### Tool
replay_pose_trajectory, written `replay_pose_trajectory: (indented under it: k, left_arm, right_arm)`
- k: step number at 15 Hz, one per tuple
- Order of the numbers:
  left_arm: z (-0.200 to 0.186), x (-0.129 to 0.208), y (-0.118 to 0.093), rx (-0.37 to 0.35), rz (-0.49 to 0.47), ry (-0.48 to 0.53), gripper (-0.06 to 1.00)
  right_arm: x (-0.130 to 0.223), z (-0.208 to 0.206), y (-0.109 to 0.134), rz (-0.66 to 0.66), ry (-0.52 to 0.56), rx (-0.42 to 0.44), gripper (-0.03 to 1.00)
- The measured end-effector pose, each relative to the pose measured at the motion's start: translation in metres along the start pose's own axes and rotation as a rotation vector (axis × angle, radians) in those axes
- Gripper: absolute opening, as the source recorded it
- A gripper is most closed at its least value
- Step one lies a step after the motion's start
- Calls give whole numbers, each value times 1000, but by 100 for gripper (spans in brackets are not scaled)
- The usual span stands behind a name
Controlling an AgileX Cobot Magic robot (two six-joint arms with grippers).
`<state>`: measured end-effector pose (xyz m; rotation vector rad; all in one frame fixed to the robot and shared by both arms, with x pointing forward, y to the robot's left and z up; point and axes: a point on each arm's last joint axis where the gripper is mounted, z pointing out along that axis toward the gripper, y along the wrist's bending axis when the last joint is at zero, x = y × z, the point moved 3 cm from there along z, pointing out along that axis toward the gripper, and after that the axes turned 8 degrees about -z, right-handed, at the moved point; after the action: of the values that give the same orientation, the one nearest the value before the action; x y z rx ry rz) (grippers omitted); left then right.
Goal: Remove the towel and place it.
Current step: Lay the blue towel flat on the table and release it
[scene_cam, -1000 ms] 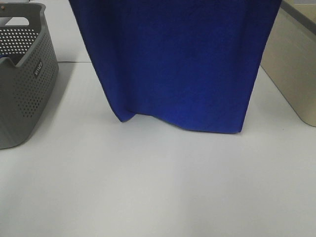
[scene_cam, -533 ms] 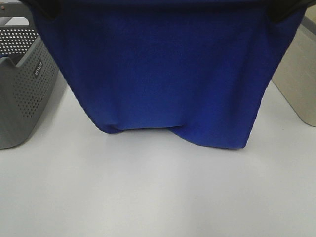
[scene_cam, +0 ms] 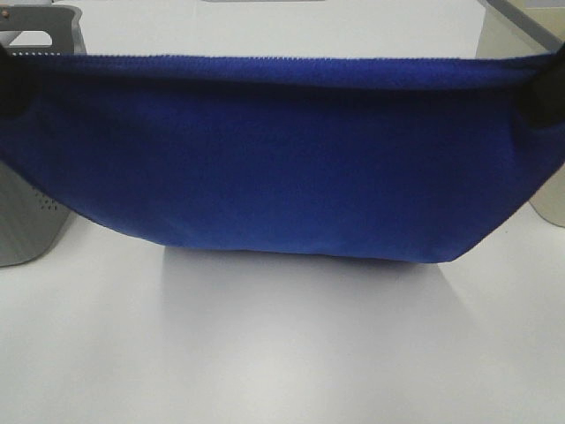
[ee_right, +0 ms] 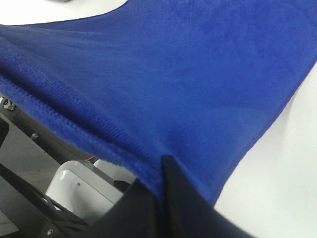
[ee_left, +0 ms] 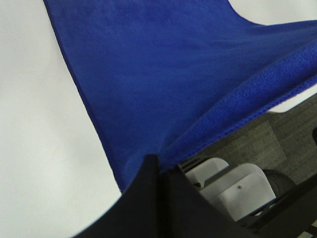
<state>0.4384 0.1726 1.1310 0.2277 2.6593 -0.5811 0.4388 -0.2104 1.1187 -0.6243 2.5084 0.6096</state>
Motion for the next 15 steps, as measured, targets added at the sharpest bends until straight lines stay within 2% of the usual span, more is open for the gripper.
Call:
replay_pose_trajectory:
  k: [3,5,9,11,13,15]
  left_arm:
    - [24,38,7,36,-53,129,0]
    - [44,65,4,40,-20,242,0]
    - [67,114,-11,20,21,405,0]
    - [75,134,-13,3,16,453,0]
    - [86,143,-11,-9,-1,461,0]
    - [97,149,-8,-30,-10,505,0]
  right_arm:
    - [34,8,3,22,45,-10,2]
    - [55,16,2,35,89,-4,2]
    - [95,28,1,58,161,0,2]
    - [124,43,0,99,236,-21,2]
    - [145,55,-2,135,304,-36,2]
    - [156,62,-3,158,340,-48,2]
